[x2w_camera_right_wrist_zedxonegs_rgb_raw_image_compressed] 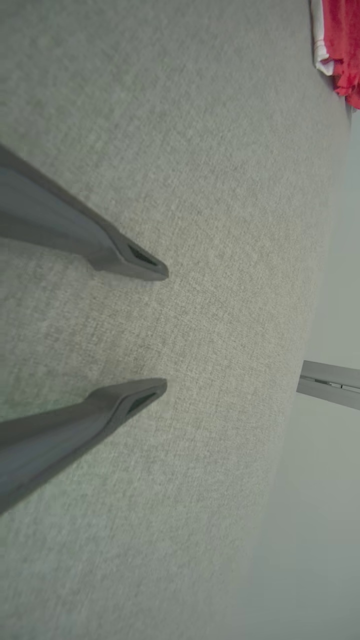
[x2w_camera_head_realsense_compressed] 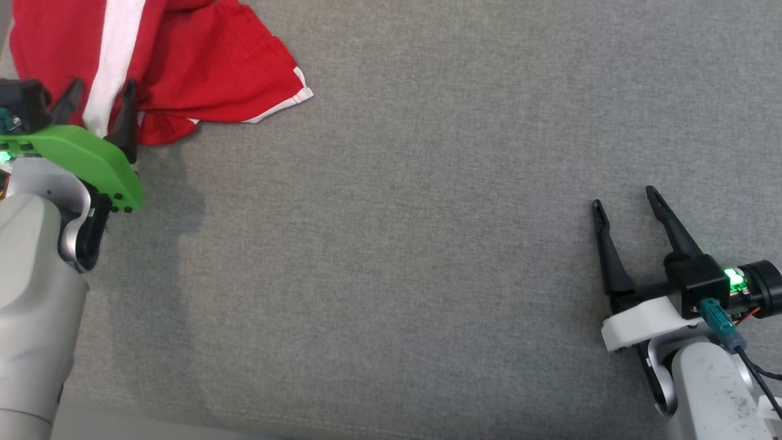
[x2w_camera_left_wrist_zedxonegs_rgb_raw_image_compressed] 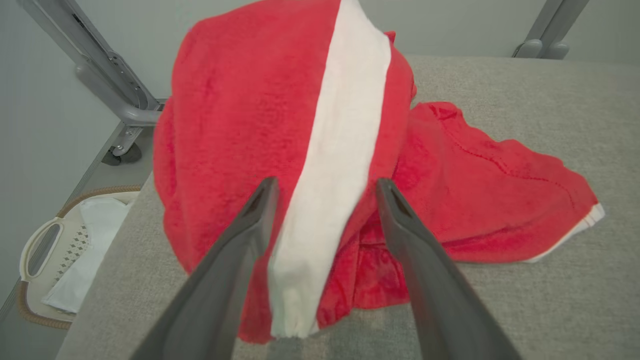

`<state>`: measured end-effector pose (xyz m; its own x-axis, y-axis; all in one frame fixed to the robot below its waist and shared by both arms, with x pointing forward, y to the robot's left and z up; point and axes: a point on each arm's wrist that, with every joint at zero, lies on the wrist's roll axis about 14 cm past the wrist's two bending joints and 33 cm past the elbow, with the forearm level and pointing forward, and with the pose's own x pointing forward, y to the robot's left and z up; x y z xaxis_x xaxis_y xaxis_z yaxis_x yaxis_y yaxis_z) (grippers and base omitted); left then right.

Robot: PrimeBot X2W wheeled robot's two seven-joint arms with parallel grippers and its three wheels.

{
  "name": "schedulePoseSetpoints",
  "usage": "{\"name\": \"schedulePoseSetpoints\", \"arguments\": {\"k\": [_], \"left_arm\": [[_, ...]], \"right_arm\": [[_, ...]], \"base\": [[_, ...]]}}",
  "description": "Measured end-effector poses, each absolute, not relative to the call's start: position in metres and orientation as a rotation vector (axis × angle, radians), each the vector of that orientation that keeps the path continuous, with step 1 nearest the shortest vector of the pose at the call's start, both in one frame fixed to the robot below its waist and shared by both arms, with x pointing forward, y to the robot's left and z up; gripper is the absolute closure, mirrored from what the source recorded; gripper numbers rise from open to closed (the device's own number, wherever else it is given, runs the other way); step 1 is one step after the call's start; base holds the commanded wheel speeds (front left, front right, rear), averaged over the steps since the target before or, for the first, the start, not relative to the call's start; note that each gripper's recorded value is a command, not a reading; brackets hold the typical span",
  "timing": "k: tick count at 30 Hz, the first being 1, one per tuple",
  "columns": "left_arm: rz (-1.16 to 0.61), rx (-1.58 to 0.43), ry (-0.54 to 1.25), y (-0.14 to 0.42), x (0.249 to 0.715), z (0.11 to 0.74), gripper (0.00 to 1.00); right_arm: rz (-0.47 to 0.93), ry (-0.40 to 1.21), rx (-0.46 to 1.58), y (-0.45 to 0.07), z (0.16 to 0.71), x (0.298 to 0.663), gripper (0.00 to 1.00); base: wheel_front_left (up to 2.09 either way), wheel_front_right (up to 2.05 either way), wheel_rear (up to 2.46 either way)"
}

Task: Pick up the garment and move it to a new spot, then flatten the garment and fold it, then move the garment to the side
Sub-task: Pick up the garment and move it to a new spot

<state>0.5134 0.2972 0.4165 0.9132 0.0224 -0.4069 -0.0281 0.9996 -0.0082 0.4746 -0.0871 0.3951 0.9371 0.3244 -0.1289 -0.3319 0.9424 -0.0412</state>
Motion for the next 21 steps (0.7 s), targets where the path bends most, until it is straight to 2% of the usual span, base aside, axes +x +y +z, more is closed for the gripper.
{"name": "schedulePoseSetpoints", "arguments": {"k": [9, 11, 12, 13, 14, 15, 21], "left_arm": [[0.028, 0.091, 0.489, 0.312, 0.516, 0.394, 0.0], [0.045, 0.091, 0.472, 0.317, 0.519, 0.397, 0.31], [0.057, 0.091, 0.456, 0.32, 0.521, 0.401, 0.67], [0.062, 0.093, 0.439, 0.322, 0.523, 0.405, 0.84], [0.069, 0.101, 0.422, 0.324, 0.525, 0.41, 0.95], [0.074, 0.117, 0.403, 0.327, 0.527, 0.415, 1.0], [0.099, 0.177, 0.381, 0.344, 0.522, 0.432, 1.0]], "right_arm": [[0.322, 0.135, -0.048, -0.091, 0.386, 0.479, 0.0], [0.319, 0.133, -0.047, -0.091, 0.386, 0.479, 0.0], [0.318, 0.133, -0.047, -0.092, 0.387, 0.48, 0.0], [0.316, 0.131, -0.045, -0.092, 0.387, 0.48, 0.0], [0.316, 0.131, -0.045, -0.092, 0.388, 0.48, 0.0], [0.315, 0.13, -0.043, -0.092, 0.388, 0.48, 0.0], [0.314, 0.117, -0.024, -0.092, 0.397, 0.478, 0.0]], "base": [[0.0, 0.0, 0.0], [0.0, 0.0, 0.0], [0.0, 0.0, 0.0], [0.0, 0.0, 0.0], [0.0, 0.0, 0.0], [0.0, 0.0, 0.0], [0.0, 0.0, 0.0]]}}
